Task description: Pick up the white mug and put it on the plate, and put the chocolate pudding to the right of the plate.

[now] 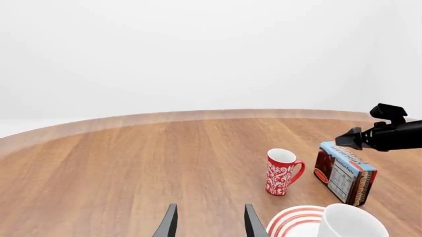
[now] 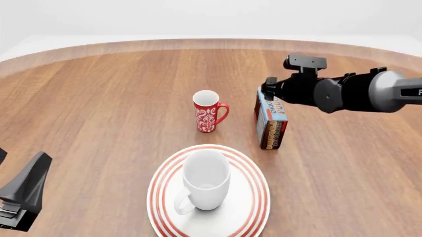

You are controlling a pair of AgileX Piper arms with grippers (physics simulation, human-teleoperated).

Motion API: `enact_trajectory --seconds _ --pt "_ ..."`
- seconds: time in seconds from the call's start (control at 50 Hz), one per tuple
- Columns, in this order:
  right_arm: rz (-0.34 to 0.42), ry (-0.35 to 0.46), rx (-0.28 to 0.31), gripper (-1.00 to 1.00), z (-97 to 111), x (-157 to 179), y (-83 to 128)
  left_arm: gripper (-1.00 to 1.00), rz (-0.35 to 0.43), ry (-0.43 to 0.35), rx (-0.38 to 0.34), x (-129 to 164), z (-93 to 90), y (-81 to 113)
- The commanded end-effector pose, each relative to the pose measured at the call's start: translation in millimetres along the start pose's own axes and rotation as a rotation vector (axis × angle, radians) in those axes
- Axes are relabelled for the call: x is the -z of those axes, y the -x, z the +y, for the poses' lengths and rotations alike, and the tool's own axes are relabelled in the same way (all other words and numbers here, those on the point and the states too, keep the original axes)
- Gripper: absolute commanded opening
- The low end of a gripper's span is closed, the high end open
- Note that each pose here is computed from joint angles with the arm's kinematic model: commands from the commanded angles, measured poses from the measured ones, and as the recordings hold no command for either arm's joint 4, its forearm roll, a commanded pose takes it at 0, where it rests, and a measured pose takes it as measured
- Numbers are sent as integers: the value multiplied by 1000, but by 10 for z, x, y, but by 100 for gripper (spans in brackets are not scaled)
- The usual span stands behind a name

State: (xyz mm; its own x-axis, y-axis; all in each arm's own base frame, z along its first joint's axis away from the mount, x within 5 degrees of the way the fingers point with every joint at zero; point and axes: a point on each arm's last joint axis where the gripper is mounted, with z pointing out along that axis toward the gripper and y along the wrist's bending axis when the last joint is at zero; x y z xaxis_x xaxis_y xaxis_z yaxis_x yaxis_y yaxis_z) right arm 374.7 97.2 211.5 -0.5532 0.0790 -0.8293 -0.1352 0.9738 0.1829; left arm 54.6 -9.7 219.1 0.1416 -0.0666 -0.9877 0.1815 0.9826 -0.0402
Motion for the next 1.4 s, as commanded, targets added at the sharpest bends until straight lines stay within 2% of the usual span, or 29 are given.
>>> enact_trajectory --seconds 0.02,1.4 --pt "10 1 3 100 8 -39 -33 100 0 1 -2 0 0 0" --pt "70 -4 17 100 2 -230 -225 100 -1 4 -2 0 2 1"
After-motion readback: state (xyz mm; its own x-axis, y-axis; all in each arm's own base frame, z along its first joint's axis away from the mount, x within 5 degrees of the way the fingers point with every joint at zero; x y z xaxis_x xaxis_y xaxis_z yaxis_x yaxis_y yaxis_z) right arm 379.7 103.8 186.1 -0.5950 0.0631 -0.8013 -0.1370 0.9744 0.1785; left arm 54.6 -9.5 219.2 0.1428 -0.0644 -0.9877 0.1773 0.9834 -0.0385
